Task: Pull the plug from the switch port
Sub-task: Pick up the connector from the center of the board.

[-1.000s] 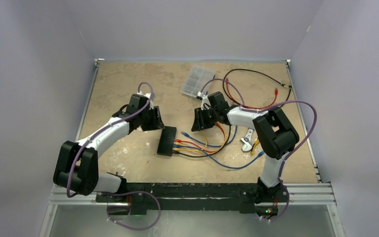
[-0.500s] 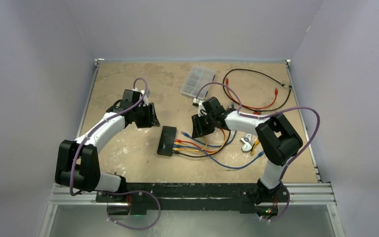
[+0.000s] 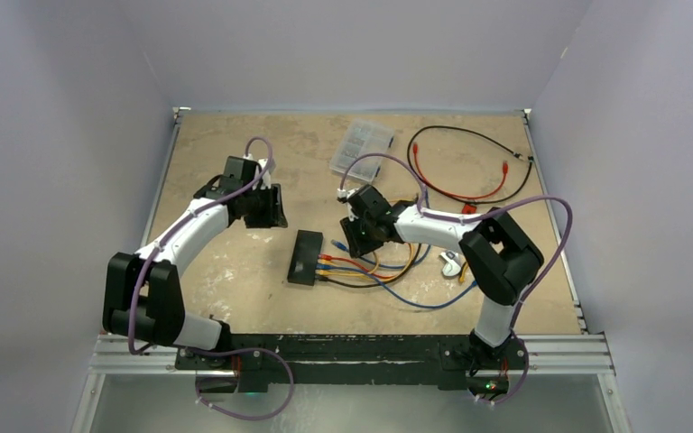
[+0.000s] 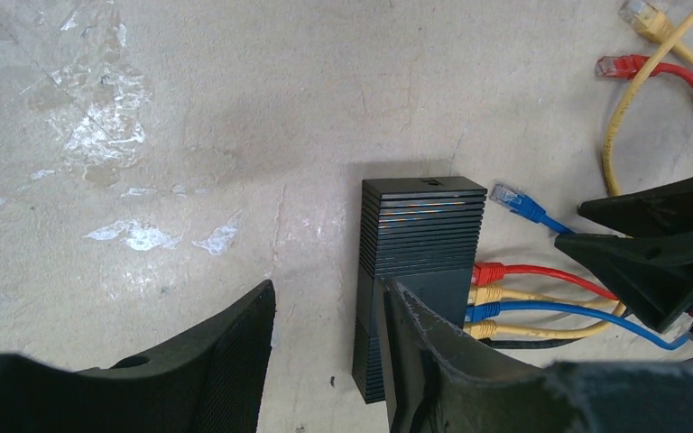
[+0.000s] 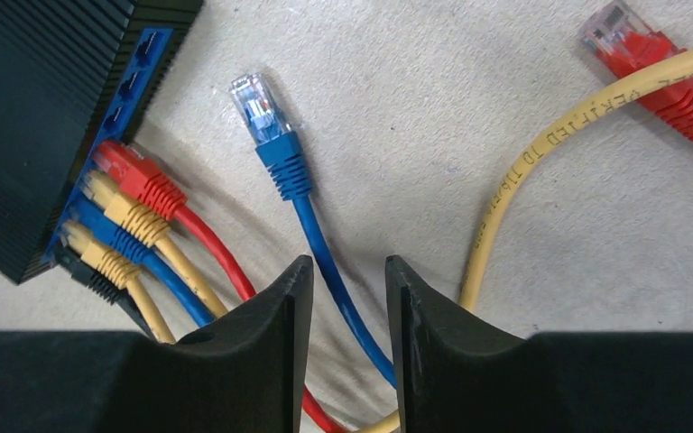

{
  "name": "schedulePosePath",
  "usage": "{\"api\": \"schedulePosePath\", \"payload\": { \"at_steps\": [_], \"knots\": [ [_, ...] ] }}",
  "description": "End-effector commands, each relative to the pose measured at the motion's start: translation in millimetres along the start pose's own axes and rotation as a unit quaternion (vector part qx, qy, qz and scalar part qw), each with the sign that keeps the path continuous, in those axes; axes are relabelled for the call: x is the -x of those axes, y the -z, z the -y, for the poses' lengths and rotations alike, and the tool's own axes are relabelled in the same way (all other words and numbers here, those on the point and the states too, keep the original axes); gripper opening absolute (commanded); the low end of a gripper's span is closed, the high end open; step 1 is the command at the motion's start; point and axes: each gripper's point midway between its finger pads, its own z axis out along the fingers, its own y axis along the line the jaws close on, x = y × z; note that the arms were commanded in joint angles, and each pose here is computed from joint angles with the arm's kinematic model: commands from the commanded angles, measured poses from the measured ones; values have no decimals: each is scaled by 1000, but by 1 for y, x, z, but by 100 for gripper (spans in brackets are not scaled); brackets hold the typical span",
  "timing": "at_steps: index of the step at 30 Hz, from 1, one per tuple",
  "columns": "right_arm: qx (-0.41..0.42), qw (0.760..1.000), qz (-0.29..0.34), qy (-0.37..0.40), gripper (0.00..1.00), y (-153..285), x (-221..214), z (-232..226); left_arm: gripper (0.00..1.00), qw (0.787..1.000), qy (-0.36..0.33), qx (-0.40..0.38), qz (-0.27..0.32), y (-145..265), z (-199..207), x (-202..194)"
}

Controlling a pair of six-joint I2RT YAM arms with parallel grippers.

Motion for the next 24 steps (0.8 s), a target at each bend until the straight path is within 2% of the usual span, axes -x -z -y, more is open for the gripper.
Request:
{"api": "schedulePosePath", "payload": {
  "at_steps": [1,6,13,24],
  "knots": [
    [-80,996,-5,24,38,-4,2,11,45,1000,-7,-3,14,4,-2,12],
    [-115,992,-16,47,35,-13,-5,10,45,1000,-4,-7,14,4,-3,12],
    [-114,992,3,52,2,-6,13,-1,44,1000,-3,-1,15,4,-6,12],
    [-31,997,58,36,0,32,57,-43,44,1000,-1,7,13,4,-9,11]
  ]
}}
